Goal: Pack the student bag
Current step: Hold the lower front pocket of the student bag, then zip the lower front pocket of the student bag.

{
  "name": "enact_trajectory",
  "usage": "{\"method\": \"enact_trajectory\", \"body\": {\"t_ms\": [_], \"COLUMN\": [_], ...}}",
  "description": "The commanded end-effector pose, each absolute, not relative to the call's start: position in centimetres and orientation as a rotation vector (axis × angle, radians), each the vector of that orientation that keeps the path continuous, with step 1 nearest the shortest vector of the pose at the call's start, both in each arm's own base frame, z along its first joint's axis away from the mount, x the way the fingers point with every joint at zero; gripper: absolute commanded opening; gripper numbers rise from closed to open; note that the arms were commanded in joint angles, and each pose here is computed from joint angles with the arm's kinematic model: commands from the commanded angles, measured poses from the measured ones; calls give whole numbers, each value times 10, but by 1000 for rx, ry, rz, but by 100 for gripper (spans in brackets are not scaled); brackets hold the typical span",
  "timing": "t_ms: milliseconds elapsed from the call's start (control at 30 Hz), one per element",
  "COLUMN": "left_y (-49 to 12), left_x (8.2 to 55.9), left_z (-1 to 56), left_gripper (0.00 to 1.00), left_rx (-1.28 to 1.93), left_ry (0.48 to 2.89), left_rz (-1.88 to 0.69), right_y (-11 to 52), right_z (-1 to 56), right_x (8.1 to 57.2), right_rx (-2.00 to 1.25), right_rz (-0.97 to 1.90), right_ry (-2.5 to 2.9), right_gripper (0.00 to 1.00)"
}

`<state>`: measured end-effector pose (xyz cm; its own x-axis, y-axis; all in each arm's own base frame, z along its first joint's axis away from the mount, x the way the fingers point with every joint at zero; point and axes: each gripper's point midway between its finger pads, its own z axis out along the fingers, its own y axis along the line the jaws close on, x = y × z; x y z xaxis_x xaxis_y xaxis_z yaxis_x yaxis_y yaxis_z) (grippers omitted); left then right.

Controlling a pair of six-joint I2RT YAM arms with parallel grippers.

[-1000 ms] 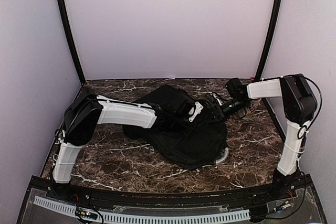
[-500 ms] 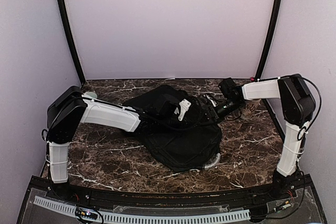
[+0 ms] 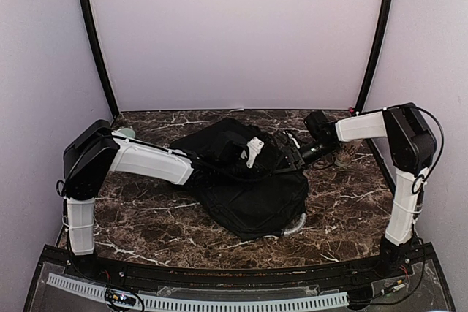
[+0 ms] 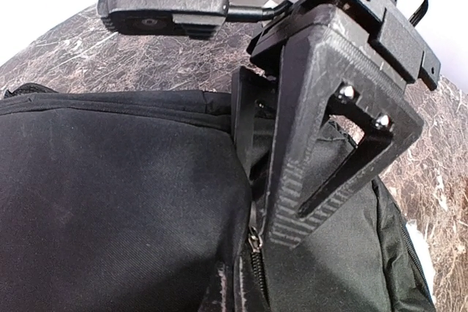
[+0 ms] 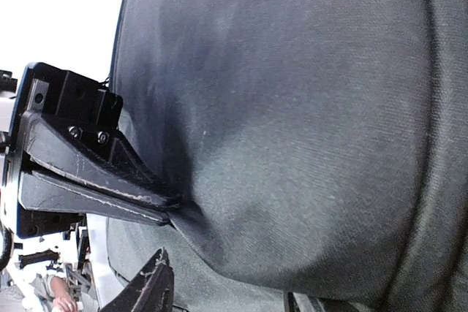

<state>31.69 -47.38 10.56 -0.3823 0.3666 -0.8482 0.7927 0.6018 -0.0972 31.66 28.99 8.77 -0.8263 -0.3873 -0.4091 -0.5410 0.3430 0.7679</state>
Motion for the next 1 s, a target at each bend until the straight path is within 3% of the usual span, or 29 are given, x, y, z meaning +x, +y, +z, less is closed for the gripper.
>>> {"method": "enact_trajectory", "body": {"t_ms": [0,100,333,633,967], "left_y": [-479,-477,-474,-473,-469], "left_x": [309,311,313,314,313], "left_z": [145,143,135,133,128], "left_gripper": [0,0,0,0,0], "left_rx": [902,899,900,898,909], "left_ry": [1903,1908,1930,1936,1949], "left_rz": [-713,-695,-659,-653,-628], "right_y": [308,307,304,301,271], "right_z": [101,103,109,105,88], "right_x": [311,309,303,308,333], "right_rx": [-950,-955,-974,-960,-908], "right_rz": [1605,1608,1620,1541,1167], "right_ry": [2298,2294,2265,2295,2426], "right_gripper": [47,43,20,1,0]}}
